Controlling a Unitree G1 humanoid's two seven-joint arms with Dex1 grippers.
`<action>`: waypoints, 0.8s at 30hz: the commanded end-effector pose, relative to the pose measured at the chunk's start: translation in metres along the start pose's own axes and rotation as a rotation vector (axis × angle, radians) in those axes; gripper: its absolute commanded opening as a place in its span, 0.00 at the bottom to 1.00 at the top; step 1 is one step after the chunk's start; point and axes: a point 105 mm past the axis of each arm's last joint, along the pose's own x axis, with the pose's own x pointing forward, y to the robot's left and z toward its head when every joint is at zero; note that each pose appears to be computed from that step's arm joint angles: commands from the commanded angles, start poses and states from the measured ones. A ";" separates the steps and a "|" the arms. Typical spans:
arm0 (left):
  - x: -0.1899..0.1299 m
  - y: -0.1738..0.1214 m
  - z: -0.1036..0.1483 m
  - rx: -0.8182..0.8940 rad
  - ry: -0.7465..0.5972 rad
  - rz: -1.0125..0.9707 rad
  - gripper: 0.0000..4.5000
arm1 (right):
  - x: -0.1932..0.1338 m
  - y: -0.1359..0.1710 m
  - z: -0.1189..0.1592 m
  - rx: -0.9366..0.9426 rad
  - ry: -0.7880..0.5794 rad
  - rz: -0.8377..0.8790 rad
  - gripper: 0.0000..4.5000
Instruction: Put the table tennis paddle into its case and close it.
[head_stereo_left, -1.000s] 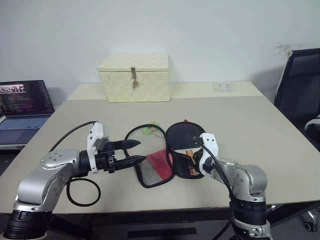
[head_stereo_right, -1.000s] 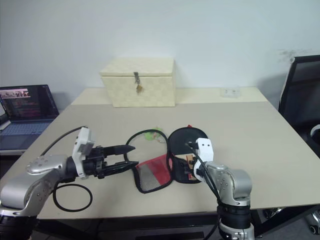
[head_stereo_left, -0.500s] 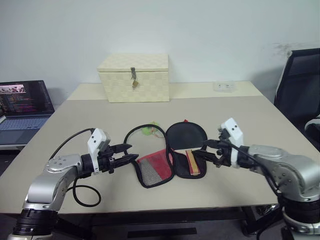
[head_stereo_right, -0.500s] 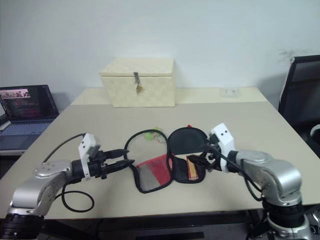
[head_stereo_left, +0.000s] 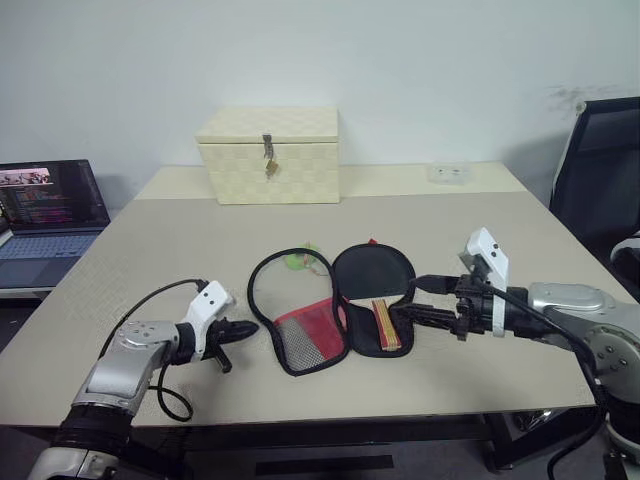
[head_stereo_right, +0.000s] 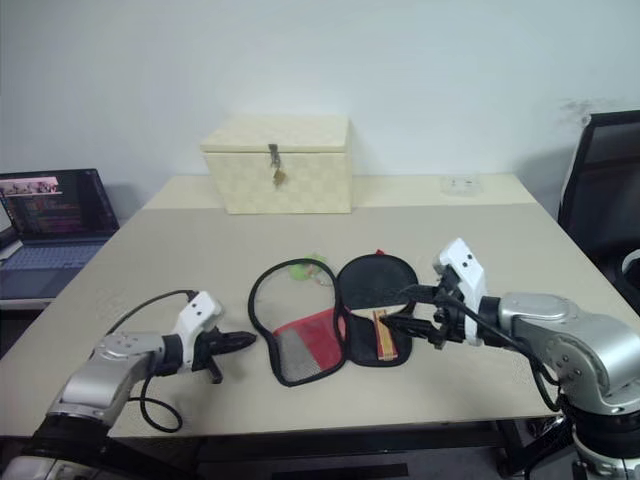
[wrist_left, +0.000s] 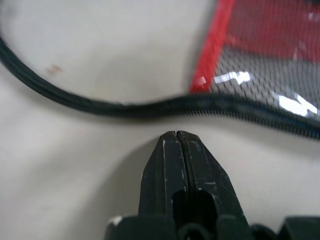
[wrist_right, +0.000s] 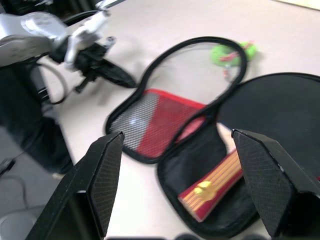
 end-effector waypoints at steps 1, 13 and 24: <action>-0.006 0.005 0.003 0.024 0.024 0.011 0.01 | -0.007 0.004 0.008 -0.042 -0.030 0.009 0.84; 0.045 -0.007 0.026 0.023 -0.092 -0.014 0.01 | -0.006 0.002 0.006 -0.053 -0.017 -0.002 0.84; 0.058 -0.022 0.121 0.190 -0.309 -0.088 0.01 | -0.014 -0.003 0.004 -0.057 -0.008 -0.032 0.84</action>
